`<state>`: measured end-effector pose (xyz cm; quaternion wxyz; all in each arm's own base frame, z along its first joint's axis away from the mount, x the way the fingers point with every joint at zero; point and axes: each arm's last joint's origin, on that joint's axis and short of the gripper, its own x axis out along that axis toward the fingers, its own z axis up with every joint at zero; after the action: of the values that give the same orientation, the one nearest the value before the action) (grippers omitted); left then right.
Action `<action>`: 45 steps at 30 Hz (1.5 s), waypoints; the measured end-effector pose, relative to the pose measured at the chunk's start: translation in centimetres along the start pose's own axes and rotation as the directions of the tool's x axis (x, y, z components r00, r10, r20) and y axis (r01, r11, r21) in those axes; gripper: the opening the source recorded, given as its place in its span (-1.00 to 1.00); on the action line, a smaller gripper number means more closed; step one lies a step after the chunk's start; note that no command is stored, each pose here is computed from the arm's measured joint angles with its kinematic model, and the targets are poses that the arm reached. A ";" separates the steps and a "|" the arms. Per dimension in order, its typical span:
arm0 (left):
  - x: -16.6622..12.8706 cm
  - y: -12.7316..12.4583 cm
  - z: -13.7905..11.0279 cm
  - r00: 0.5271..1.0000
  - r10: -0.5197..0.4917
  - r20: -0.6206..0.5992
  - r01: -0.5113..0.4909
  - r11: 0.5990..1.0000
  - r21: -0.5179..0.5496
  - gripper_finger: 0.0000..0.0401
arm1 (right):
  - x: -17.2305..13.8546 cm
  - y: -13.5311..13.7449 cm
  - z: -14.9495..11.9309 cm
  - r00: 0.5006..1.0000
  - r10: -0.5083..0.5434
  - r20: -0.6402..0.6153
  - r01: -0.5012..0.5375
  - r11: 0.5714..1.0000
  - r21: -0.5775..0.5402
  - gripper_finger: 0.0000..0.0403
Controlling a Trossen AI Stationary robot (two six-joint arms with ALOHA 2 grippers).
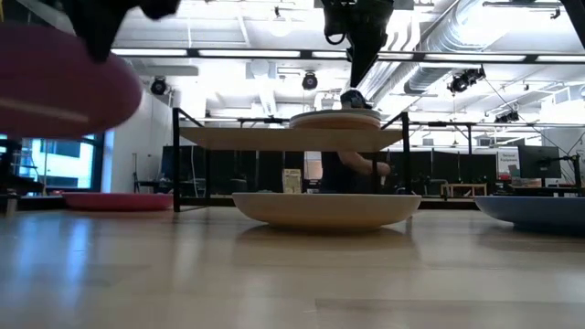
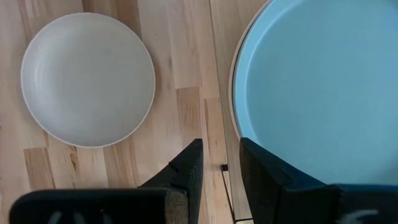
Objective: Place and stack plates onto a shelf
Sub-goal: Put the purple plate on the shelf
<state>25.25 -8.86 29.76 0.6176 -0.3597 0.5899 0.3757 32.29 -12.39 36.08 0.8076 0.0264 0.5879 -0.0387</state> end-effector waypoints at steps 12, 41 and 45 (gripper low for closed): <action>-4.9 2.1 3.7 0.969 0.009 0.248 -0.034 0.995 0.098 -1.00 | -0.6 -0.6 -0.2 0.999 -0.016 0.030 0.015 0.998 0.054 -0.58; -6.9 6.9 19.1 0.880 -0.119 0.460 -0.322 0.564 0.760 -1.00 | -7.1 -2.1 -3.8 0.956 -0.259 0.139 0.142 0.822 0.552 -0.58; -5.6 6.2 19.8 0.905 -0.097 0.415 -0.322 0.483 0.814 -1.00 | -7.1 -2.1 -3.8 0.956 -0.260 0.139 0.131 0.798 0.588 -0.58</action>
<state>28.72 11.28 36.20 0.7946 0.1286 0.5783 0.1330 26.33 -13.90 41.69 0.8117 0.2024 0.4587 -0.2997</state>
